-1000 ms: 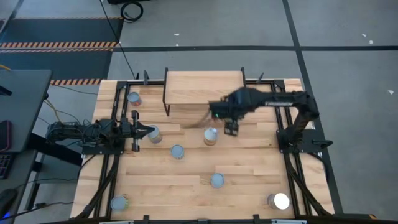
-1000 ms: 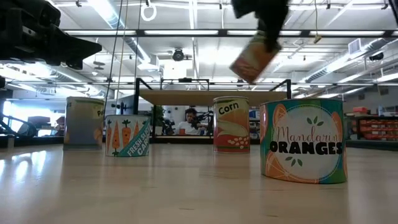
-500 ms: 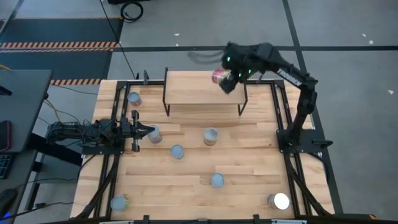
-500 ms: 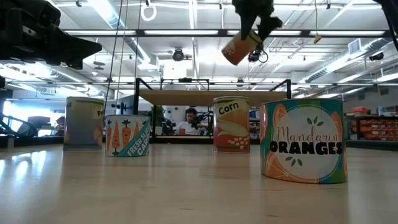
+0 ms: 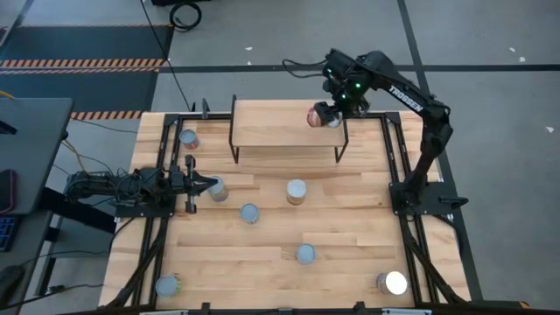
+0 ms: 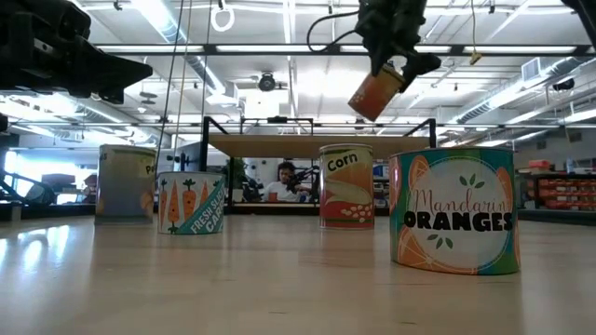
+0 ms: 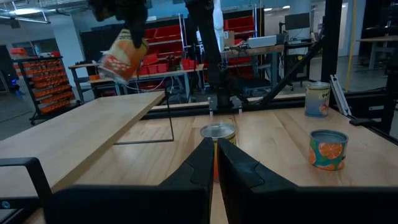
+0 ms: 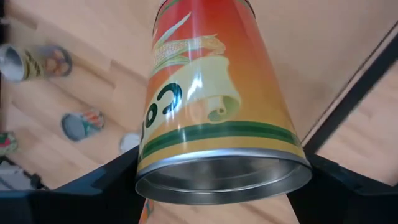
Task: Pick and place cans onto a shelf
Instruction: Put the right large canned corn on the shelf
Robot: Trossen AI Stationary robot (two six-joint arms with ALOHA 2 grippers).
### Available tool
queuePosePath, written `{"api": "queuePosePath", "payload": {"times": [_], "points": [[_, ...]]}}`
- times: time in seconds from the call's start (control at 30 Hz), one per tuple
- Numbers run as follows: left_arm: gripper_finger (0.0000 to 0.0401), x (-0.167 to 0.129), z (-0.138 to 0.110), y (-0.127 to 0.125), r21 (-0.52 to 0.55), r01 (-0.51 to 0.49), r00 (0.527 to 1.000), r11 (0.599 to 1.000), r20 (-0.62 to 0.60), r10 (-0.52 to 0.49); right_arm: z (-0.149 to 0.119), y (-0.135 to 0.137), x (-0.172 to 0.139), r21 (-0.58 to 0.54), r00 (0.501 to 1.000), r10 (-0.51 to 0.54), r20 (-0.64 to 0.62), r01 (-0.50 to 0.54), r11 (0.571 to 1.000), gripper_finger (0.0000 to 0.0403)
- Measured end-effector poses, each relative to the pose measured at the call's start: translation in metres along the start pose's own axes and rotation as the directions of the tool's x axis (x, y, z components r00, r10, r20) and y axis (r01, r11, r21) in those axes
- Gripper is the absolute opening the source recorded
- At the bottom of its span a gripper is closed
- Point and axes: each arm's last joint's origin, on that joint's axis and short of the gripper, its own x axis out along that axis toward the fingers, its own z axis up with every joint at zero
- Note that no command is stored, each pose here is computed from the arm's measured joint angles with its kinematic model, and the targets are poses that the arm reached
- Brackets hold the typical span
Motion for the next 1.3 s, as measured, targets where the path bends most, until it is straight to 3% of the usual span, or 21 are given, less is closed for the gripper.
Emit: {"api": "queuePosePath", "payload": {"times": [0.27,0.47,1.0,1.3], "points": [[0.0027,0.0,0.0,0.0,0.0,0.0,1.0,1.0,0.0,0.0,-0.035,-0.025,-0.003,0.076,0.999,-0.023,-0.041,0.027,0.997,0.0323],[0.0027,0.0,0.0,0.0,0.0,0.0,1.0,1.0,0.0,0.0,-0.046,-0.034,-0.002,0.102,0.998,-0.035,-0.044,0.039,0.994,0.0324],[0.0027,0.0,0.0,0.0,0.0,0.0,1.0,1.0,0.0,0.0,-0.025,-0.034,0.014,0.125,1.0,-0.02,-0.008,0.021,0.992,0.0344],[0.0027,0.0,0.0,0.0,0.0,0.0,1.0,1.0,0.0,0.0,-0.015,-0.031,0.013,0.13,0.992,-0.031,0.126,0.014,0.991,0.0354]]}}
